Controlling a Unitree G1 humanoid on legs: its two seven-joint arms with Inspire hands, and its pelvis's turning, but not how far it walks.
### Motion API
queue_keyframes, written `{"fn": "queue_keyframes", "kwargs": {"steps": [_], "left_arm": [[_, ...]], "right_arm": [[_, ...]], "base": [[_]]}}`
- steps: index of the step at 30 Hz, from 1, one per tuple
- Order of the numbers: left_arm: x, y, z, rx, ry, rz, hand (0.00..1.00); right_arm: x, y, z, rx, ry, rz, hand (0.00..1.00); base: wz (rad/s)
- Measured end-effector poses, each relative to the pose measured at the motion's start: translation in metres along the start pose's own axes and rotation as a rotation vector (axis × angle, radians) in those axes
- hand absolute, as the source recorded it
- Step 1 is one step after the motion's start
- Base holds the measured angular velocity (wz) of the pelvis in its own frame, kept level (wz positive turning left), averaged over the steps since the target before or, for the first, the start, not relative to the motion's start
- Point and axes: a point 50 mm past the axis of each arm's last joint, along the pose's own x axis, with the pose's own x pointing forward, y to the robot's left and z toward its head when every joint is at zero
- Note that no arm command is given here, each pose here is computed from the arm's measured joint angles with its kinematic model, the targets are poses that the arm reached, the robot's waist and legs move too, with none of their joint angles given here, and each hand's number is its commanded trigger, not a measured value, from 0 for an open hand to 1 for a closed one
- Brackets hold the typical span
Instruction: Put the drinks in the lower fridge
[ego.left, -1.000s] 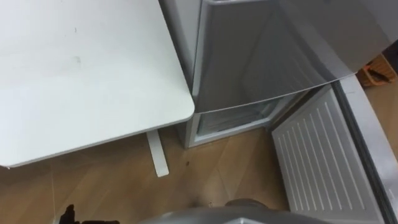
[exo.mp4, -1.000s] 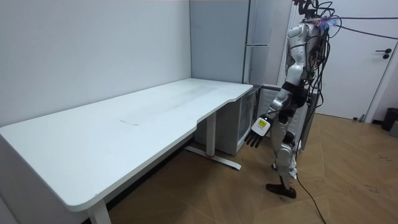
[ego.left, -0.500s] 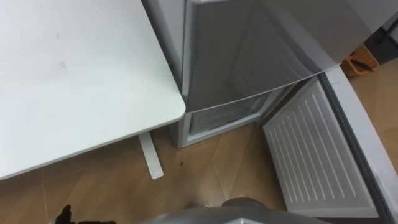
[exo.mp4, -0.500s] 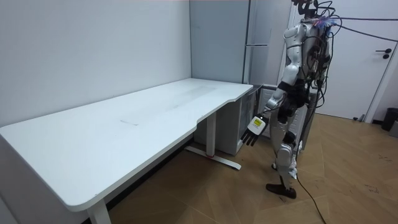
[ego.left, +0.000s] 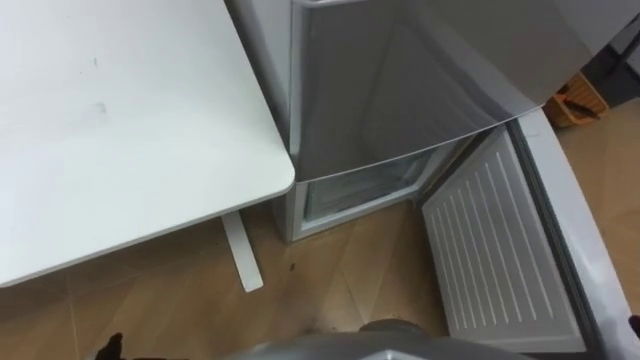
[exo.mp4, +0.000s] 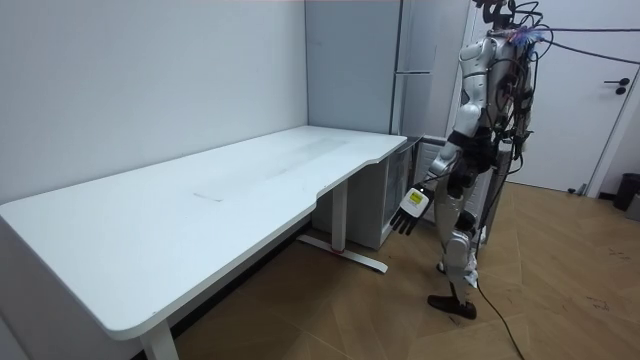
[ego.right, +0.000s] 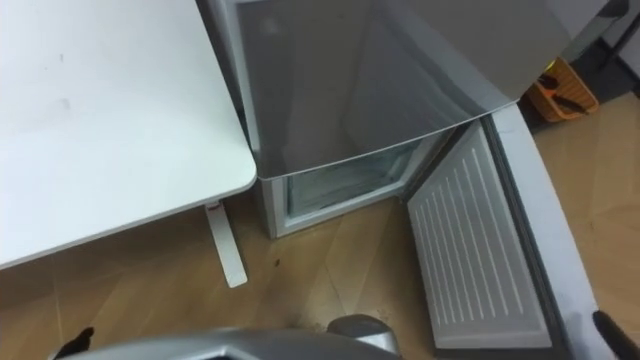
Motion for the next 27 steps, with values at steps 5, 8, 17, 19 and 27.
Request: {"fn": "queue_keyframes", "kwargs": {"steps": [5,8,17,19,27], "left_arm": [[0.001,0.000,0.000,0.003,0.006,-0.009,0.00],[0.002,-0.001,0.001,0.008,0.011,-0.018,0.00],[0.006,-0.013,0.018,0.099,-0.025,-0.087,0.00],[0.007,-0.020,0.026,0.150,-0.046,-0.115,0.00],[0.006,-0.042,0.037,0.220,-0.088,-0.187,0.00]], "right_arm": [[0.001,0.010,-0.003,-0.044,0.022,0.049,0.00],[0.000,0.012,-0.006,-0.102,0.037,0.064,0.00],[-0.009,0.076,-0.004,-0.591,-0.040,0.430,0.00],[-0.021,0.105,-0.008,-0.669,-0.101,0.561,0.00],[-0.056,0.140,-0.037,-0.799,-0.118,0.890,0.00]], "base": [[-0.01],[-0.06],[-0.12],[0.00],[0.00]]}}
